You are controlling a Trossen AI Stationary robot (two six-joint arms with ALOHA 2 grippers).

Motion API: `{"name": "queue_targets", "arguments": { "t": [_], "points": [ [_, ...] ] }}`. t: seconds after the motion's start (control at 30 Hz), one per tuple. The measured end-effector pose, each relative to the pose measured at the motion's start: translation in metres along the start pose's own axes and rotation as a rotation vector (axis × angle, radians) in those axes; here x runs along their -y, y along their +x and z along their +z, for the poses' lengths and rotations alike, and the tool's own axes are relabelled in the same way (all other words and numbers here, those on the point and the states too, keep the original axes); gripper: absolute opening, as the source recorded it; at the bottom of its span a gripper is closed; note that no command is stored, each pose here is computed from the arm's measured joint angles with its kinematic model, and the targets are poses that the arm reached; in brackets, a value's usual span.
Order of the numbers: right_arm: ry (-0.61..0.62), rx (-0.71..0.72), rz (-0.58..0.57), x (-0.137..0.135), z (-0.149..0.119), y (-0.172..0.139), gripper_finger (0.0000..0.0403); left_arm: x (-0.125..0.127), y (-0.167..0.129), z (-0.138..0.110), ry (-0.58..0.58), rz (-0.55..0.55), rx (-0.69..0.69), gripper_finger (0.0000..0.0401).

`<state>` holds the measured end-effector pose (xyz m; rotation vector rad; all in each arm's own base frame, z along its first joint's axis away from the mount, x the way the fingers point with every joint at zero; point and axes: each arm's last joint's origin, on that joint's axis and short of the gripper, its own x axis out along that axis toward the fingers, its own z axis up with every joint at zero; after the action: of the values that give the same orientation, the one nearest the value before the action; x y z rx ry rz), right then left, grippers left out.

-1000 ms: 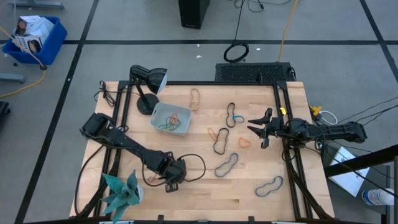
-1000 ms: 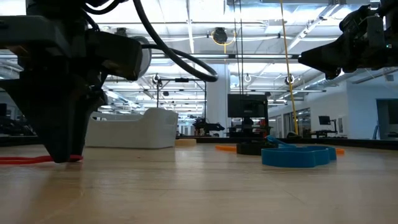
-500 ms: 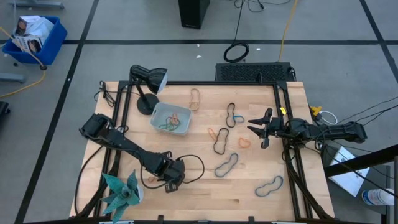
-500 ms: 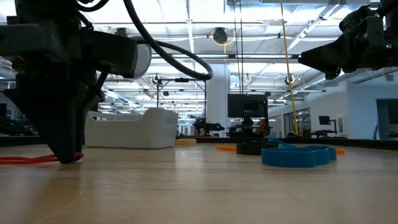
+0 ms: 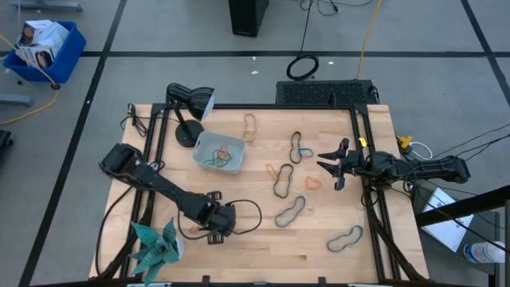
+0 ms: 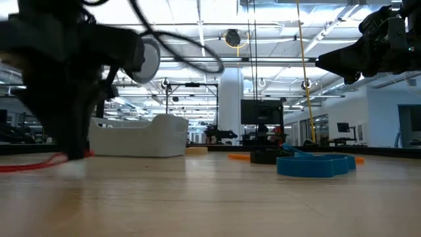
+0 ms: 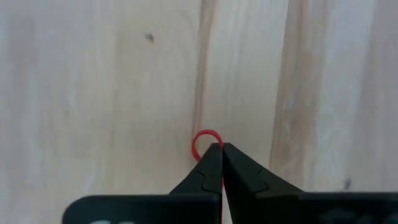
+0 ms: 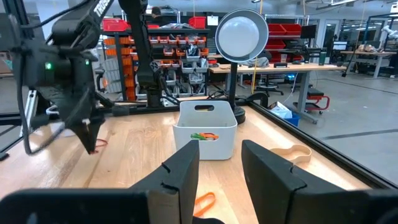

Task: Pick and place rubber bands into bin
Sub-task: Put the red rubber band into the gray bin

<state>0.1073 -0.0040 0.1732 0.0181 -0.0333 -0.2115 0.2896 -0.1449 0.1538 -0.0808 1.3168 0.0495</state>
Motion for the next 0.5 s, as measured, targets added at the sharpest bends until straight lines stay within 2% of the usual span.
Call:
{"name": "queue_targets", "arguments": {
  "t": [0.1, 0.23, 0.37, 0.5],
  "points": [
    [-0.001, 0.001, 0.0, 0.0, 0.0, 0.0, 0.0116, -0.007, -0.018, 0.003, -0.006, 0.018, 0.065, 0.0005],
    [-0.006, 0.004, 0.0, 0.0, 0.0, 0.0, 0.0116, -0.017, -0.052, 0.007, 0.055, 0.055, 0.198, 0.0004],
    [-0.006, 0.005, 0.0, 0.0, 0.0, 0.0, 0.0116, -0.031, -0.095, 0.009, 0.106, 0.088, 0.375, 0.0005],
    [-0.006, 0.006, 0.0, 0.0, 0.001, 0.0, 0.0116, -0.05, -0.137, 0.004, 0.119, 0.174, 0.55, 0.0003]
  ]
}}
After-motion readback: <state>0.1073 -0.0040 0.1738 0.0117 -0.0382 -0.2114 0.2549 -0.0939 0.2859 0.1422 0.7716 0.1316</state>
